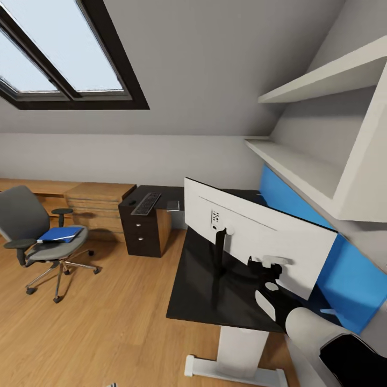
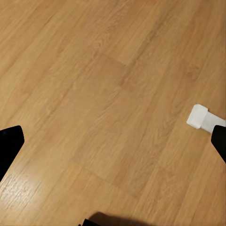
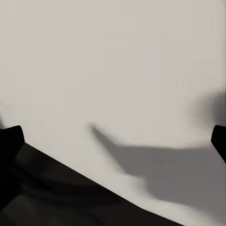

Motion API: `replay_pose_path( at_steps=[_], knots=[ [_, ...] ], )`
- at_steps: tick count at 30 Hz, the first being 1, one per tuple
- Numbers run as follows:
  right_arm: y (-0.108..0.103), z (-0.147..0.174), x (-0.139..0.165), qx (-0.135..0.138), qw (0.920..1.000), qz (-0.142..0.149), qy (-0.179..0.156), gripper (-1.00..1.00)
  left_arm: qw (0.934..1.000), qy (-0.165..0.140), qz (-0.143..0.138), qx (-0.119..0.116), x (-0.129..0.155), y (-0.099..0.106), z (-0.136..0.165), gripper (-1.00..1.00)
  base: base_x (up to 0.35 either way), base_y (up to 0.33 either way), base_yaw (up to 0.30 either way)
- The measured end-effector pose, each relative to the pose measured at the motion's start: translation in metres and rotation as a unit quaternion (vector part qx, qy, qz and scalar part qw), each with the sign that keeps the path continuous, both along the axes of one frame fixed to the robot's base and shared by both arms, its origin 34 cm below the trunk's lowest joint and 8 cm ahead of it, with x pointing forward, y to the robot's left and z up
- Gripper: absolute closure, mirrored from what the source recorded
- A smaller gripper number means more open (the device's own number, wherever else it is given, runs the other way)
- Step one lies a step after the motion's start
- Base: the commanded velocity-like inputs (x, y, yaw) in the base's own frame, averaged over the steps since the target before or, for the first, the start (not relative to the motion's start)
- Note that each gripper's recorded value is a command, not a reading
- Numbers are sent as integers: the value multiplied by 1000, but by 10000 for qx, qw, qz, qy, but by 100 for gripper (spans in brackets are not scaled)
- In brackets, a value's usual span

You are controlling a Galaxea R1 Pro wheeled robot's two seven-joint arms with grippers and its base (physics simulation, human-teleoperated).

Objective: In the bedroom, organize the workspace by keeping the computer under the desk, ensuring the monitor is on the desk, placing the keyboard on the desk next to the monitor, placing the mouse on the desk next to the keyboard, moving the folder from the swivel chair onto the desk next to the mouse, stacking the notebook on top of the folder with the pen on top of the notebook, and positioning the swivel chair next to the desk.

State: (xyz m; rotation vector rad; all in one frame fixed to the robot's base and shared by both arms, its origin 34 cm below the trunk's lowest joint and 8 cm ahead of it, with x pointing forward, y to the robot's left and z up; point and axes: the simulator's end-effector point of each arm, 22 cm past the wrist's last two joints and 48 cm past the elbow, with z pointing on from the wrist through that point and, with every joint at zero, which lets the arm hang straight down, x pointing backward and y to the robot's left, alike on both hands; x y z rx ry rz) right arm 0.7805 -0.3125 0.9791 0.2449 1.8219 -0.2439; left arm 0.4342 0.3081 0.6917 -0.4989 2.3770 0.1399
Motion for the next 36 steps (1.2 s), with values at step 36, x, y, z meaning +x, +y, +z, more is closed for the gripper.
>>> replay_pose_path(
  at_steps=[36],
  knots=[
    [-3,0,-1,-7,10000,-27,1,-100,10000,-3,-30,7,0,-1,0,-100,191,-101,0]
  ],
)
